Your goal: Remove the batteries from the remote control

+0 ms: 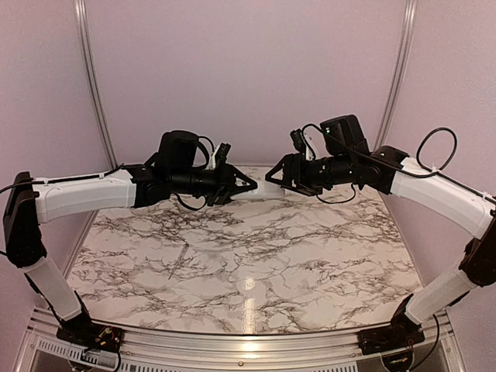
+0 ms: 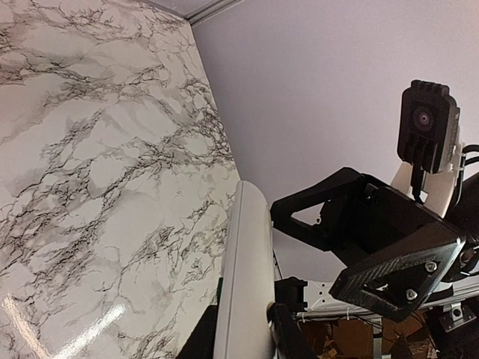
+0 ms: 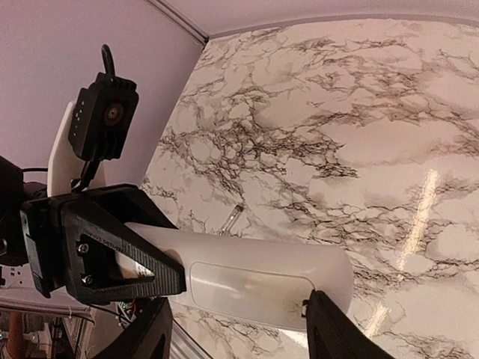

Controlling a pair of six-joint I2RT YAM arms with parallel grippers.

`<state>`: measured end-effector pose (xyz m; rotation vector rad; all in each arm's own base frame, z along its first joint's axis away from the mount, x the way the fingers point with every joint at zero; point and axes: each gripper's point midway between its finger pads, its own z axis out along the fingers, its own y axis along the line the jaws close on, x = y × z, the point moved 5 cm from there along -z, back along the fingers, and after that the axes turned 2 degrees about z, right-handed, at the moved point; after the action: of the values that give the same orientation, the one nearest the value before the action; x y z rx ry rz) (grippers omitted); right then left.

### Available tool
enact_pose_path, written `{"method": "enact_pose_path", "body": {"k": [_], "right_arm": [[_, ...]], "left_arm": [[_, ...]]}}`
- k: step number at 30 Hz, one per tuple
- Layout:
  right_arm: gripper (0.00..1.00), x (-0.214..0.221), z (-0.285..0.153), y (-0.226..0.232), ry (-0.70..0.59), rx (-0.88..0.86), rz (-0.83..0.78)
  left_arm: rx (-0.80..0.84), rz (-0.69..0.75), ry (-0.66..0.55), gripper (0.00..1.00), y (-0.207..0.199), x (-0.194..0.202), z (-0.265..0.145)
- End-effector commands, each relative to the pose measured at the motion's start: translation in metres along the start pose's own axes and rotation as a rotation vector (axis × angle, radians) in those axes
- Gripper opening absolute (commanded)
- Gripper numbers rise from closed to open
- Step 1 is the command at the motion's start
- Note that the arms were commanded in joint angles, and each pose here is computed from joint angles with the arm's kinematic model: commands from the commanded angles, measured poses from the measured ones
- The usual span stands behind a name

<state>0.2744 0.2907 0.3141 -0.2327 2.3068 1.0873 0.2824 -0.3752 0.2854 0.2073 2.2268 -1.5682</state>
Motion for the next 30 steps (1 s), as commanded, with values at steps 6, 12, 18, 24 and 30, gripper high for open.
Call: {"method": "enact_pose_path", "body": {"k": [6, 12, 18, 24, 30], "right_arm": [[0.48, -0.010, -0.019, 0.022, -0.027, -0.055, -0.025], [0.46, -0.011, -0.025, 0.026, -0.032, -0.064, -0.028], [0.45, -0.015, -0.035, 0.038, -0.047, -0.120, -0.025], [0.45, -0.020, -0.045, 0.049, -0.057, -0.180, -0.017], [0.46, -0.024, -0.050, 0.052, -0.067, -0.198, -0.014]], "left_arm": [[0.138, 0.082, -0.018, 0.00, -0.032, -0.007, -0.002], [0.183, 0.112, -0.009, 0.00, -0.040, -0.007, -0.003], [0.193, 0.138, 0.001, 0.00, -0.041, -0.006, -0.003], [0.194, 0.152, 0.001, 0.00, -0.040, -0.005, -0.003], [0.195, 0.156, -0.007, 0.00, -0.041, -0.006, -0.003]]}}
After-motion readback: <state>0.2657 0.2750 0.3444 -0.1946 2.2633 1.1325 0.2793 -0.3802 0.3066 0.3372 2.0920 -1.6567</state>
